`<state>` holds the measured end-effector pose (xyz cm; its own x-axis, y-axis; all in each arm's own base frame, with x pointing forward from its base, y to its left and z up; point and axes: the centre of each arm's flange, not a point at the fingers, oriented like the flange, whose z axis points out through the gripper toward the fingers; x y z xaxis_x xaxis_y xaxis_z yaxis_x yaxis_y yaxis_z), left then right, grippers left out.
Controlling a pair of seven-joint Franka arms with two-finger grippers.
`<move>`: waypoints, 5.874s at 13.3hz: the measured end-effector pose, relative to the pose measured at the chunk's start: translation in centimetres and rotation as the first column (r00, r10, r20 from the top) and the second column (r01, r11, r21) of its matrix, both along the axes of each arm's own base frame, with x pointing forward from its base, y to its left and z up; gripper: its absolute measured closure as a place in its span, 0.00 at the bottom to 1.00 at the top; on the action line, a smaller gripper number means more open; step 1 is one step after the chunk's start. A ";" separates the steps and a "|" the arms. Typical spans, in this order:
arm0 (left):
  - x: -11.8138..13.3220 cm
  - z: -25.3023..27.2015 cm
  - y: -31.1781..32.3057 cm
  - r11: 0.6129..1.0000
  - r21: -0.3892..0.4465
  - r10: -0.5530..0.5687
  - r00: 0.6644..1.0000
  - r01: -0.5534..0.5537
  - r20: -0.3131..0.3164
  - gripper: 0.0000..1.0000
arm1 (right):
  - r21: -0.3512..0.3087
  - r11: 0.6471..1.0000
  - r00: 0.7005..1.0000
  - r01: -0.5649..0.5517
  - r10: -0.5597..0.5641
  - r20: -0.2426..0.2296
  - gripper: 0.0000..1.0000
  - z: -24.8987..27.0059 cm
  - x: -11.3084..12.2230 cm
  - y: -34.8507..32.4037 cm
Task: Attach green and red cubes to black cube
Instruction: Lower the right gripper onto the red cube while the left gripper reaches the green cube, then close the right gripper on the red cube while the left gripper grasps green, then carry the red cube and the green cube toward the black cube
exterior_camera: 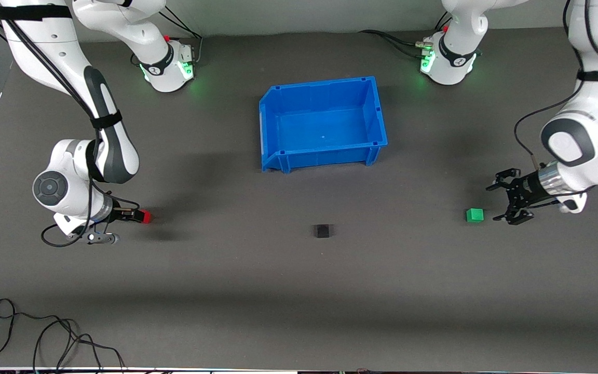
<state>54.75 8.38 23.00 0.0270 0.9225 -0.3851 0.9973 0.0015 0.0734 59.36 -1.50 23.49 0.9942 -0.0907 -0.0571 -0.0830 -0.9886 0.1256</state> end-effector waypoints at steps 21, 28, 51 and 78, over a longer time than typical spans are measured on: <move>0.5 -5.3 -1.5 0.999 0.054 0.002 0.999 -0.004 0.042 0.06 | 0.094 0.996 1.000 0.005 -0.008 0.024 0.11 -5.7 -0.6 -0.8; 1.6 -4.2 -1.5 0.999 0.053 -0.007 0.998 0.003 0.070 0.63 | 0.100 0.995 1.000 0.021 -0.023 0.020 0.18 -6.0 -1.0 -1.1; 8.3 3.6 -26.6 0.998 -0.018 0.060 0.996 -0.062 -0.067 0.63 | 0.188 0.975 0.992 0.117 -0.125 0.034 0.60 -6.0 -1.5 -2.4; 6.8 -3.8 -41.1 0.991 0.013 0.133 0.990 -0.133 -0.044 0.63 | 0.198 0.302 0.317 0.932 -0.947 -0.044 0.60 -3.7 1.5 25.8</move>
